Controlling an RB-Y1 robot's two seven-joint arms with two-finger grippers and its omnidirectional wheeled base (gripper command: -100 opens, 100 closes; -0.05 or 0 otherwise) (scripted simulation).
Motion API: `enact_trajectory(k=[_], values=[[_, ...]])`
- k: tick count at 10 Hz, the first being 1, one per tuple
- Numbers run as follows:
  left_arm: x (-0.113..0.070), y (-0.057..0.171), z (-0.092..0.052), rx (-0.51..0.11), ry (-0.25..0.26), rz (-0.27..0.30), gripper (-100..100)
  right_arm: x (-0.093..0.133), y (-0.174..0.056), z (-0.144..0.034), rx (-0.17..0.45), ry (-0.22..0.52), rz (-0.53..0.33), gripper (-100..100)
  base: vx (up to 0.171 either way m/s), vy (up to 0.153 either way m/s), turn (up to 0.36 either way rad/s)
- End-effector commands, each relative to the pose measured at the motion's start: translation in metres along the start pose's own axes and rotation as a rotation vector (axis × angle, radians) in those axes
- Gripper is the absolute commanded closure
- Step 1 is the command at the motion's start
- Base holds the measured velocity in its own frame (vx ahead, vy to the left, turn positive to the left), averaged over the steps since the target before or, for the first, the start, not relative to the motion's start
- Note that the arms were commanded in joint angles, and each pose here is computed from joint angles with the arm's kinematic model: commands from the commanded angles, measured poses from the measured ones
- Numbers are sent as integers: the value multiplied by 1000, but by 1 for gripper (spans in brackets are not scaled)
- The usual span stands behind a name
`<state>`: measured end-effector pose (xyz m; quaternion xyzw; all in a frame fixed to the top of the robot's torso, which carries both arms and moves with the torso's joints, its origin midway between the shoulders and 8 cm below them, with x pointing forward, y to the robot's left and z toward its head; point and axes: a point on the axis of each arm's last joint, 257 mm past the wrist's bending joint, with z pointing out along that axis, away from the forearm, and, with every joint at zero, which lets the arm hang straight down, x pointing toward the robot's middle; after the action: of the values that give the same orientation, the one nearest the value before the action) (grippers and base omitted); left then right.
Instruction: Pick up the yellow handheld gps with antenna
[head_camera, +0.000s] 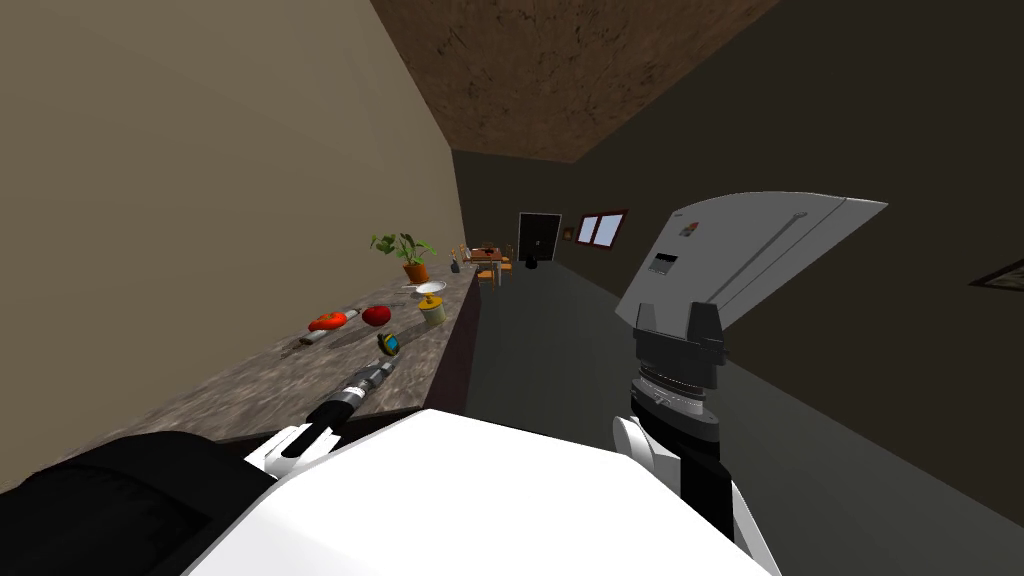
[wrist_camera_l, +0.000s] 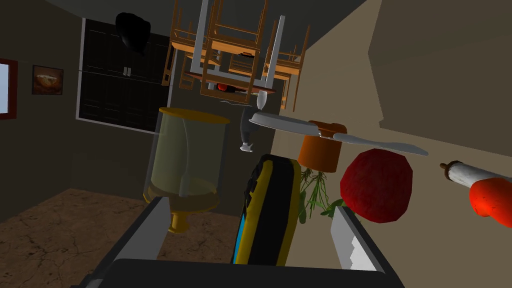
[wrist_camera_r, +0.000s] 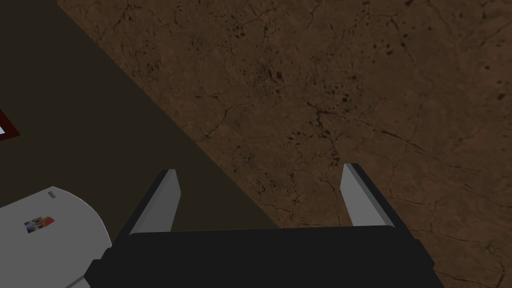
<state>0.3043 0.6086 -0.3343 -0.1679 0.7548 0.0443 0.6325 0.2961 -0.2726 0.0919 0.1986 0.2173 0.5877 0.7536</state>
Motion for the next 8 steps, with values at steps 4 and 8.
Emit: enact_trajectory(k=[4,8], values=[[2,-17,35,25,10,6,-100,0,0,0,0,0,0,0,-25,-3,29],[0,-29,68,36,18,10,-100,0,0,0,0,0,0,0,-57,-1,45]])
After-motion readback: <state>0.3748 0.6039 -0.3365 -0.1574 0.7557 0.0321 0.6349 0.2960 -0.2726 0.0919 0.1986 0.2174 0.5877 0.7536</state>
